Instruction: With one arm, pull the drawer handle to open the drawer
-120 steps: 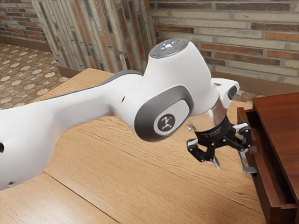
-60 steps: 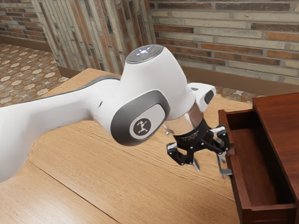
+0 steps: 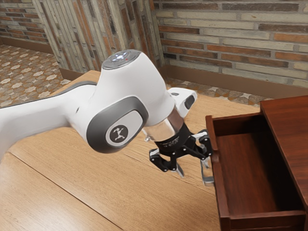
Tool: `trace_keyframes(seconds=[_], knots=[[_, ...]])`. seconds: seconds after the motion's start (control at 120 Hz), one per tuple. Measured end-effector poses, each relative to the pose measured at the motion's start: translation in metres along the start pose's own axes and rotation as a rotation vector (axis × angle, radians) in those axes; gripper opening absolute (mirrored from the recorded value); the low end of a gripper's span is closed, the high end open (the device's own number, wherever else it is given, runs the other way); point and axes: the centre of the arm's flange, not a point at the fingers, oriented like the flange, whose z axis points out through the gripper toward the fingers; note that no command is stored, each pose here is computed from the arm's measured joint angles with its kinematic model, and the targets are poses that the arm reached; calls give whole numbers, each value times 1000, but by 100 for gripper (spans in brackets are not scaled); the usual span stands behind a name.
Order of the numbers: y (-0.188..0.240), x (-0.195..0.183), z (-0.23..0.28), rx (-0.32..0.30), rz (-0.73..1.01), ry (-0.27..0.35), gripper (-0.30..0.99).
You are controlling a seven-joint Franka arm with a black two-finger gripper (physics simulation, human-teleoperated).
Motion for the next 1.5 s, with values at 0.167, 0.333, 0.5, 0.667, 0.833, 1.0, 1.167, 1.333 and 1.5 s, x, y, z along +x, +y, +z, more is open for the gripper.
trace_keyframes(seconds=[0.167,0.333,0.5,0.667,0.833,1.0,1.167,1.333,1.5], knots=[[-16,0,-6,3,-6,5,39],[-32,0,-12,2,-20,4,39],[-43,-5,-13,4,-24,-3,39],[-54,-11,-18,-3,-27,-9,40],[-63,-13,-21,0,-31,-3,40],[-66,-14,-20,8,-35,0,40],[-67,-15,-19,11,-39,1,40],[-67,-15,-22,8,-38,7,40],[-66,-16,-41,-18,-26,33,40]])
